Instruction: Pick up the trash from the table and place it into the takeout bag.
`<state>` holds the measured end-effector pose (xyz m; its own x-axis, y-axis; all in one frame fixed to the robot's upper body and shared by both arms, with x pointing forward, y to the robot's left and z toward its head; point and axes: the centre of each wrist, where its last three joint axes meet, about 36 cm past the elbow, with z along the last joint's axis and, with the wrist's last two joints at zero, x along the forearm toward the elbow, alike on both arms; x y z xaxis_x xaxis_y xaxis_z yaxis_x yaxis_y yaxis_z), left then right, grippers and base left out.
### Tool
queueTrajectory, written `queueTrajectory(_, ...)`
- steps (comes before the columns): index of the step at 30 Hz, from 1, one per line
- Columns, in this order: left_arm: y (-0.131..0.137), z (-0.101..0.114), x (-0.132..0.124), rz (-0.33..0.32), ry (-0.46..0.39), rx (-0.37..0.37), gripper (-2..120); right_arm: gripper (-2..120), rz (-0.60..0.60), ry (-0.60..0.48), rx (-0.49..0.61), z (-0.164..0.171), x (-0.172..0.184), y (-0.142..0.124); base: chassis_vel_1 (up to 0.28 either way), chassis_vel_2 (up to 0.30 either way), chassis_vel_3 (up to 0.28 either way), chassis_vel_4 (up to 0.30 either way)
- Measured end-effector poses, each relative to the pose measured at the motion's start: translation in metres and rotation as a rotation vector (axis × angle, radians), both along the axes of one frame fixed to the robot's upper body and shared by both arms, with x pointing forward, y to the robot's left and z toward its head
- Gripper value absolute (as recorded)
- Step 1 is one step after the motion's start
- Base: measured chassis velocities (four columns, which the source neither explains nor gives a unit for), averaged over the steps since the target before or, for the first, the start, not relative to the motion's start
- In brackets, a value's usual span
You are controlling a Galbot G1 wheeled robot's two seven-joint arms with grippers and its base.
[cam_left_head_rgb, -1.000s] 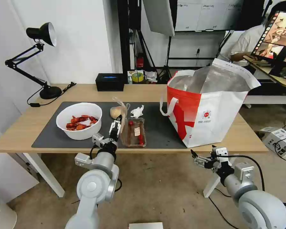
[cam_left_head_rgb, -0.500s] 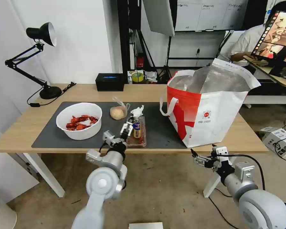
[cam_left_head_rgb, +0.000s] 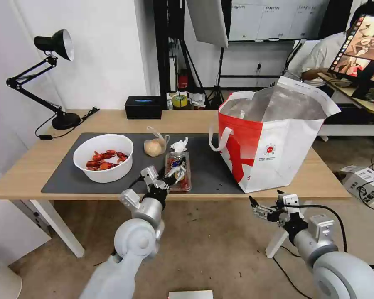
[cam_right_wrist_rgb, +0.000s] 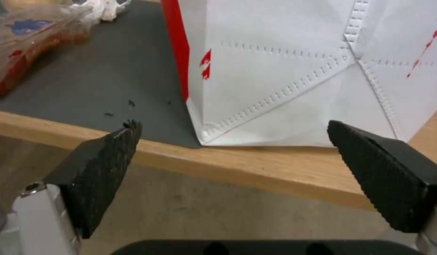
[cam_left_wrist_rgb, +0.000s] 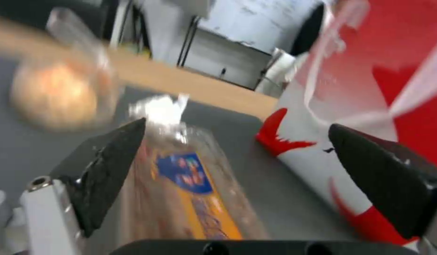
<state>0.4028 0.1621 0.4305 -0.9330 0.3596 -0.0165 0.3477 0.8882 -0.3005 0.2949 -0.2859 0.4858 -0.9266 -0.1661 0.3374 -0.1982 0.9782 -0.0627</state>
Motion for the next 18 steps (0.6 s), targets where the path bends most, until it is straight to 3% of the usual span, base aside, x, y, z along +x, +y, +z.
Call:
queueTrajectory(2,0.009,-0.004,0.011,-0.035,-0.087,0.138,92,100,0.002,0.004,0.011,0.001,0.0,0.0,0.0,0.0,0.0,0.0)
queueTrajectory(3,0.009,-0.004,0.011,-0.035,-0.087,0.138,92,100,0.002,0.004,0.011,0.001,0.0,0.0,0.0,0.0,0.0,0.0)
queueTrajectory(6,0.019,-0.007,0.022,-0.08,-0.159,0.258,82,100,0.007,0.012,0.052,0.003,0.002,0.0,0.0,0.0,0.0,0.0)
queueTrajectory(15,0.048,-0.014,0.028,-0.251,-0.194,0.305,53,100,0.004,0.021,0.097,0.004,0.009,0.001,0.0,0.0,0.0,0.0)
queueTrajectory(18,0.067,-0.016,0.032,-0.321,-0.221,0.374,38,100,0.008,0.028,0.105,0.002,0.009,0.003,0.0,0.0,0.0,0.0)
